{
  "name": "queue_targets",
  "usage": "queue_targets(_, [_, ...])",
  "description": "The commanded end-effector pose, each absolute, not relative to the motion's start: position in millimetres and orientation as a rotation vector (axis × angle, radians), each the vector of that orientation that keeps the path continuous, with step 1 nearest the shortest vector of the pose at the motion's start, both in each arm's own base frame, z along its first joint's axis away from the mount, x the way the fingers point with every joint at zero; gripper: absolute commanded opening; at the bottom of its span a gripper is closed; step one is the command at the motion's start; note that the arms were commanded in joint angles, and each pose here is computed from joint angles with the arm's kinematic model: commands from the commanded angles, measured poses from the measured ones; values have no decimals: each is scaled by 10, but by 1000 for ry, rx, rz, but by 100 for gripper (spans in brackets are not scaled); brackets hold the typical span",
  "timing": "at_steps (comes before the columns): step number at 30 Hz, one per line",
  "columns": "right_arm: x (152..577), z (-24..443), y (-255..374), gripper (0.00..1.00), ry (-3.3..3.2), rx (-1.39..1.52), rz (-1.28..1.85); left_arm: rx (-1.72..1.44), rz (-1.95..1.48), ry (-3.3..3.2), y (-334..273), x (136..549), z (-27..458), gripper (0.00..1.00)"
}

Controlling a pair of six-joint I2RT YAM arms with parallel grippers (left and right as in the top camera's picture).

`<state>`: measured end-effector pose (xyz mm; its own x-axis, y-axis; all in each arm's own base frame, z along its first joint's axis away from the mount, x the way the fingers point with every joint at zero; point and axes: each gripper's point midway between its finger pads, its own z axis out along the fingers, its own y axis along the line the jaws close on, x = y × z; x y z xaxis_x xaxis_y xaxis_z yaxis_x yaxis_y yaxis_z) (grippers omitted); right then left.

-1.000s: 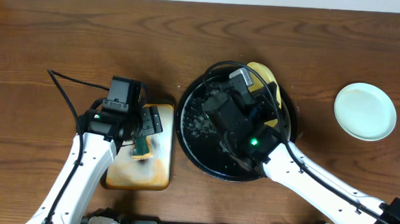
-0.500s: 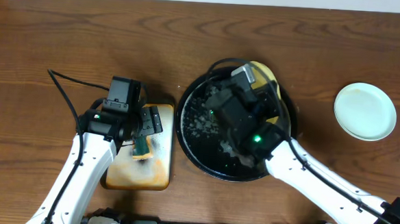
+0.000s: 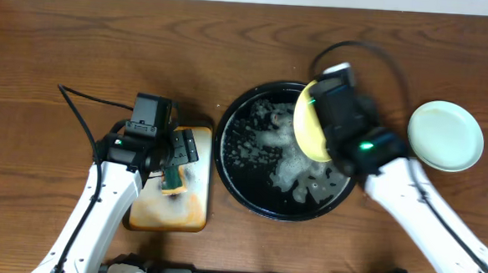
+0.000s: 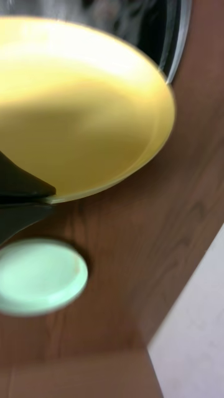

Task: Clean dirty plates on tray and stack at the side
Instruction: 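Lift the yellow plate and carry it right toward the stacked plates, then lower the yellow plate onto the green plates and open right gripper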

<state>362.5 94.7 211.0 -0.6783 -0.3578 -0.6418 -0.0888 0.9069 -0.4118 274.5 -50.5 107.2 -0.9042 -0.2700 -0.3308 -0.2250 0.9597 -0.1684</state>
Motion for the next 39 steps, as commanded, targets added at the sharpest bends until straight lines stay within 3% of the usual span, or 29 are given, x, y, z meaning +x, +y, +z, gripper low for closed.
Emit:
queue_targets(1, [3620, 2399, 1006, 1, 2327, -155, -28, -351, -179, 2738, -498, 2798, 1139, 86])
queue_targets(8, [3617, 2281, 227, 1, 2424, 253, 277, -351, -179, 2738, -498, 2798, 1139, 86])
queue_targets(21, [3511, 1721, -1405, 1, 2407, 885, 229, -351, -179, 2738, -498, 2798, 1139, 86])
queue_targets(32, [3489, 1077, -2147, 1, 2372, 1162, 215, -351, -179, 2738, -498, 2798, 1139, 86])
queue_targets(39, [3517, 1022, -2013, 1, 2445, 1020, 280, -351, -179, 2738, -498, 2798, 1139, 86])
